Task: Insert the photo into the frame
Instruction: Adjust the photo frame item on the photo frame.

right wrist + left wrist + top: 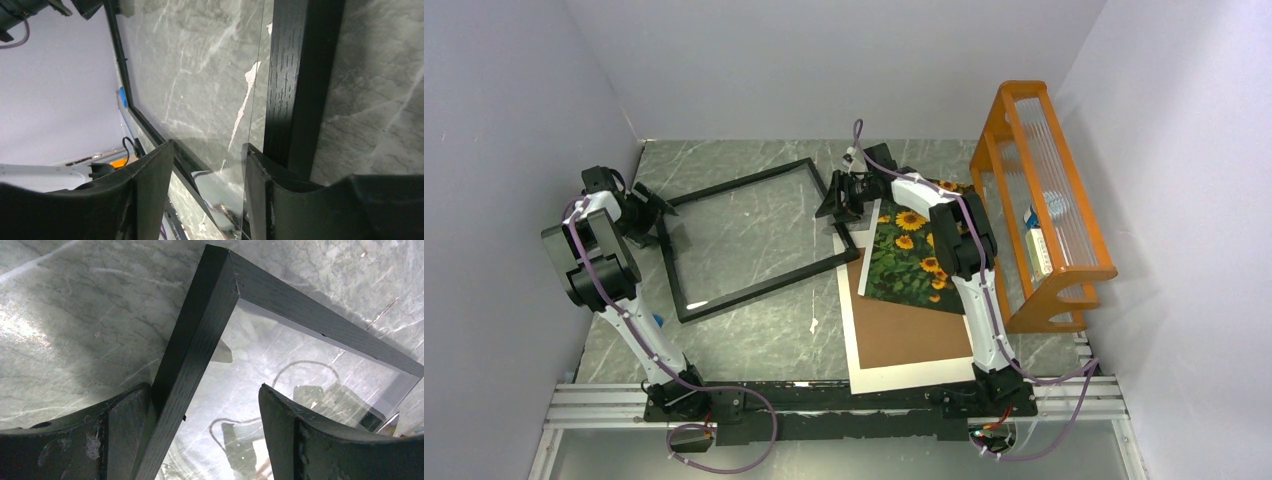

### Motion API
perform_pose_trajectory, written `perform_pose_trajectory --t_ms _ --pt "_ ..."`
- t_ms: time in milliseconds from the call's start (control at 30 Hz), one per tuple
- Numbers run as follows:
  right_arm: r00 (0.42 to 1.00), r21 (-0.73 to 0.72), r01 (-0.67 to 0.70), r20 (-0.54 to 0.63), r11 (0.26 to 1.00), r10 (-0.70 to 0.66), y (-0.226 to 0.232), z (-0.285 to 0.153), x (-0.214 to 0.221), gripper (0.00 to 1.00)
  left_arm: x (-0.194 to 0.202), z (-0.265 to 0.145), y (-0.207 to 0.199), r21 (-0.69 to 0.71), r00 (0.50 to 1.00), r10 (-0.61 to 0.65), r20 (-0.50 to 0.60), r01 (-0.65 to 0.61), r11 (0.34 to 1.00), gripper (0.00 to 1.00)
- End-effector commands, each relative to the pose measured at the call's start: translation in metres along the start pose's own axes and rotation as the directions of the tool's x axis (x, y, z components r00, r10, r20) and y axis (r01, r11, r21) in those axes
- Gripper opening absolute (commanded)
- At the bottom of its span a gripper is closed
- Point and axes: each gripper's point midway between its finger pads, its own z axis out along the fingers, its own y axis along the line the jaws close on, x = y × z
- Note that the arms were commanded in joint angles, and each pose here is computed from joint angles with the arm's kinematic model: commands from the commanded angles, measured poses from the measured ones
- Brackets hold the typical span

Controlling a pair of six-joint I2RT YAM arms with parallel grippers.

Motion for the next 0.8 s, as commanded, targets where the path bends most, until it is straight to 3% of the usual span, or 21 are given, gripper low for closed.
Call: perform_pose_trajectory --t_ms 0,300,500,667,767 --pt "0.998 0.087 0.045 0.027 0.995 -0.048 0.01 -0.012 -0.014 0.58 0.025 0.0 0.015 -0.061 0.997 -0.031 -0.077 0.027 0.998 0.86" --pt "1.0 0.237 0.017 0.021 0.971 -0.023 0.002 -0.026 -0.016 0.7 0.021 -0.005 0.016 -0.079 0.998 -0.019 -0.062 0.014 0.997 0.87" --pt "0.997 0.342 0.046 0.04 0.939 -0.063 -0.004 -0.041 -0.018 0.73 0.02 -0.006 0.017 -0.085 0.998 -0.023 -0.06 0.018 0.996 0.87" --pt "0.989 0.405 0.087 0.078 0.91 -0.129 -0.002 -0.057 -0.029 0.72 0.022 -0.006 0.017 -0.084 0.998 -0.029 -0.064 0.024 0.996 0.87" --pt "0.985 0.371 0.116 0.073 0.922 -0.153 0.005 -0.056 -0.028 0.61 0.022 -0.005 0.016 -0.079 0.997 -0.033 -0.068 0.027 0.996 0.87"
